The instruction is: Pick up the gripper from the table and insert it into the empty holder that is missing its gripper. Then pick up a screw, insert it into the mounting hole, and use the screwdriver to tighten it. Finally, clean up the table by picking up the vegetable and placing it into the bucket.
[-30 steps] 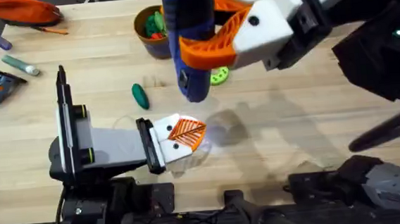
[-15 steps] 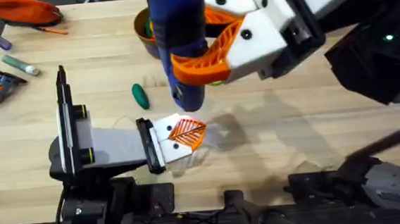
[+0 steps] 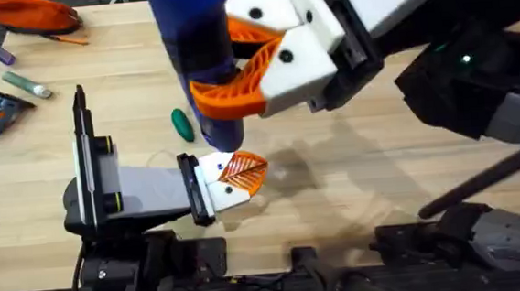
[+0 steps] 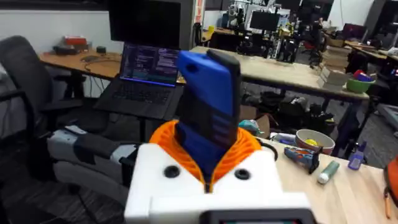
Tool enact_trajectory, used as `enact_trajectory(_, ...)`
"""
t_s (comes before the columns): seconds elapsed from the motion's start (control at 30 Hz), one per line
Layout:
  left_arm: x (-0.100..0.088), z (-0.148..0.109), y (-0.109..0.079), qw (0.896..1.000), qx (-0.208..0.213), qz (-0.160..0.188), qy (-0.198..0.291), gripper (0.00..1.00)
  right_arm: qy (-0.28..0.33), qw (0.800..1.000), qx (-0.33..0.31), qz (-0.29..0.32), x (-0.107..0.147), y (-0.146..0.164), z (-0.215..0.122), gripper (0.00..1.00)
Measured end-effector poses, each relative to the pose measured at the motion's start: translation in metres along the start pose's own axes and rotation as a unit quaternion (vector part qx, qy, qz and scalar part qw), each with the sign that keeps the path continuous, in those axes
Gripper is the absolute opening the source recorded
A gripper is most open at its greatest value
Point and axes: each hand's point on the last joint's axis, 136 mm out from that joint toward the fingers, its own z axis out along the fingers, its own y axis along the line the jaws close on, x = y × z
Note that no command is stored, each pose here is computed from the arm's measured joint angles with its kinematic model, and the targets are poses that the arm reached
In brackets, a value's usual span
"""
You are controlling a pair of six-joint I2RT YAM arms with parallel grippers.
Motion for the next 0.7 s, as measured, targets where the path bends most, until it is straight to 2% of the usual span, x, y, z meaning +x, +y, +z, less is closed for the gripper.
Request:
enact_trajectory(0.47, 0.000, 0.000, 0.000, 1.000, 0.000, 0.000, 0.000, 0.014, -0.002, 1.000, 0.003, 0.012, -0.002, -0.002, 0.001, 0.022)
enact_trajectory(0.7, 0.000, 0.000, 0.000, 1.000, 0.000, 0.000, 0.000, 0.014, 0.010, 1.000, -0.008, 0.021, 0.021, -0.010, 0.006, 0.022)
